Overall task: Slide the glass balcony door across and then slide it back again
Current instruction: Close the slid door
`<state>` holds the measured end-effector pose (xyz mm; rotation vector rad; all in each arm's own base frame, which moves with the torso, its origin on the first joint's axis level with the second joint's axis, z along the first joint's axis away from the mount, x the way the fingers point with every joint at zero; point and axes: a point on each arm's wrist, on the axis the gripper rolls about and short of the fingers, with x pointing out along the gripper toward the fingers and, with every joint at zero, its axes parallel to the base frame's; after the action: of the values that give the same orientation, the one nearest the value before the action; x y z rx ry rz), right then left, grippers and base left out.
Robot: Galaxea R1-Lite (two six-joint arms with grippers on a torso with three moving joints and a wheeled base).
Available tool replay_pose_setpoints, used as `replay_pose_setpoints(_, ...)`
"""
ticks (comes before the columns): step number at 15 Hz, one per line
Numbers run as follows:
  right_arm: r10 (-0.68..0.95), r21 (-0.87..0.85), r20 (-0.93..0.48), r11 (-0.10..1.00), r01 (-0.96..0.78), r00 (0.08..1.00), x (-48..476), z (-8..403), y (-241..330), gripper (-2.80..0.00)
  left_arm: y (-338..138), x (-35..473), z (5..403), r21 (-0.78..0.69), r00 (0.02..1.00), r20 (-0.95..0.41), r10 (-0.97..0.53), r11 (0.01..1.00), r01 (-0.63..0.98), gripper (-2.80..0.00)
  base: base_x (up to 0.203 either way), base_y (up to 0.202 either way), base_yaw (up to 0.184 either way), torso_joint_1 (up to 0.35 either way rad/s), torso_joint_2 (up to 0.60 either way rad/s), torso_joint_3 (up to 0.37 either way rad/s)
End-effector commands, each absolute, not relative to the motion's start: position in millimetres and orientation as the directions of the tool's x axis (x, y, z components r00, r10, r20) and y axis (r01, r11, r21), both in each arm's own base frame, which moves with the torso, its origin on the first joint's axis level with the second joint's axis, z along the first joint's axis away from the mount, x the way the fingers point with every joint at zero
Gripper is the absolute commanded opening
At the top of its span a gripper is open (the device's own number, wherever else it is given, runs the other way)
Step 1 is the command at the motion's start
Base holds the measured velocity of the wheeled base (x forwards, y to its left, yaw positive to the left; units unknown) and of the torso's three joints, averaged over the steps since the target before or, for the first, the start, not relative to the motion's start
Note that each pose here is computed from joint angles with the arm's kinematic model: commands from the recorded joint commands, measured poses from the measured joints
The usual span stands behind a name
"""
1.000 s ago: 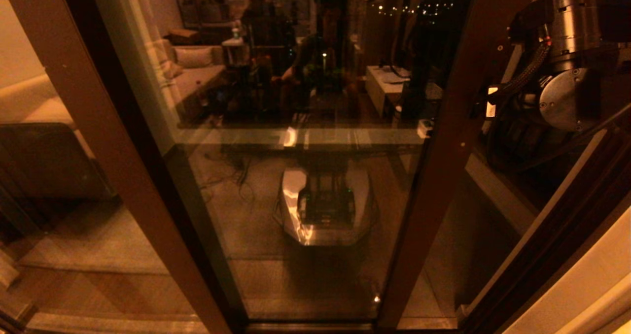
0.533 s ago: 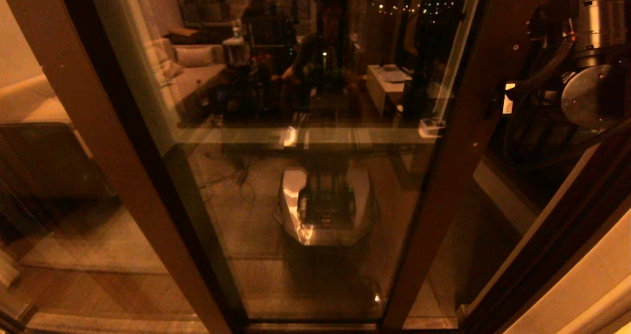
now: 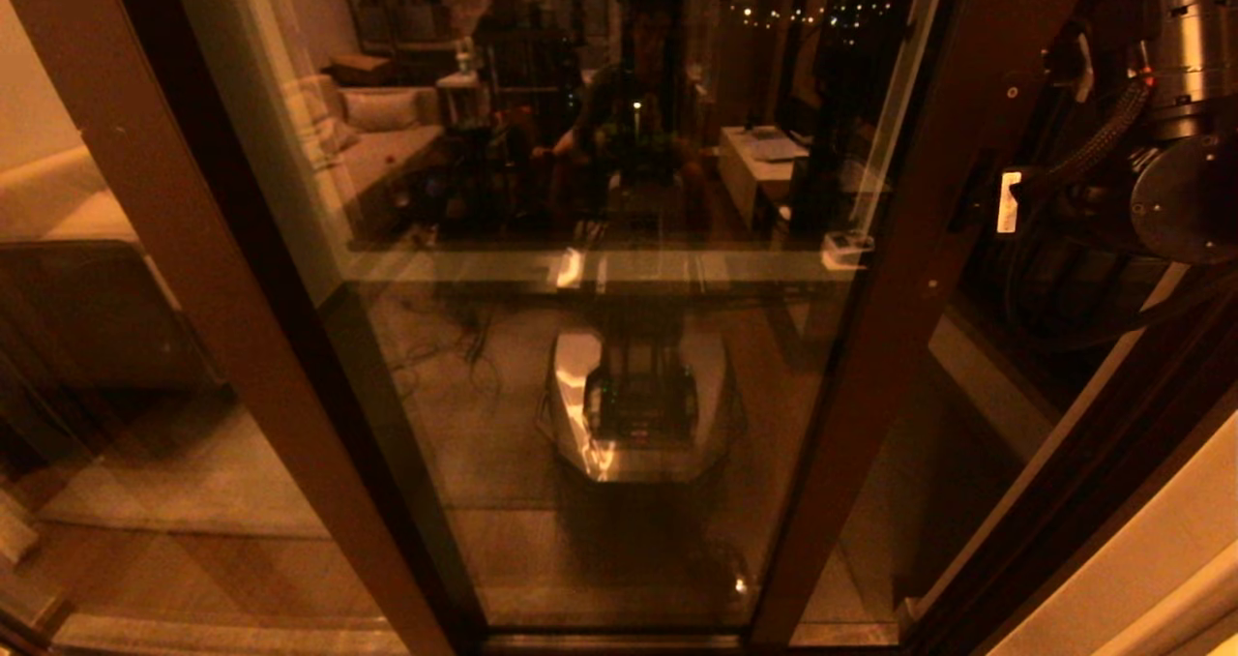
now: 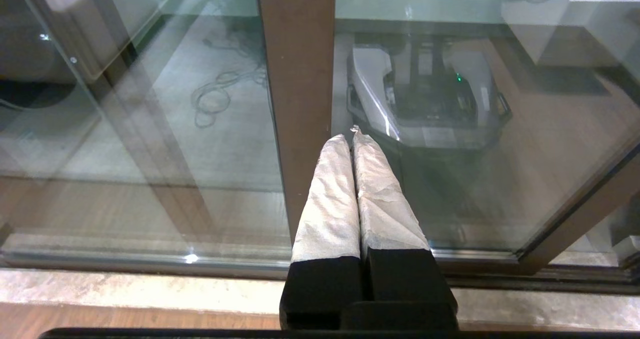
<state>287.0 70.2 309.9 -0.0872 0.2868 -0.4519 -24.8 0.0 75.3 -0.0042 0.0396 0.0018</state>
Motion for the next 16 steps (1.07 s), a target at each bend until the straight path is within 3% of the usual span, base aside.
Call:
replay_pose_setpoints(1,-0.443,-0.151,-0.262,0.896,0.417,0.858,290.4,306.5,71.4,0.00,0.0,-24.8,75.2,-0.005,0.999,-0.040,0.002,1.000,-0.002,-2.80,0.000,0.000,0.000,0.000,0.00,0.000)
replay_pose_setpoints(16,-0.500,-0.156,-0.269,0.866,0.475,0.823,307.1,298.2,53.0,0.00,0.0,-24.8,75.2,-0.005,0.999,-0.040,0.002,1.000,-0.002,-2.80,0.000,0.000,0.000,0.000,0.00,0.000)
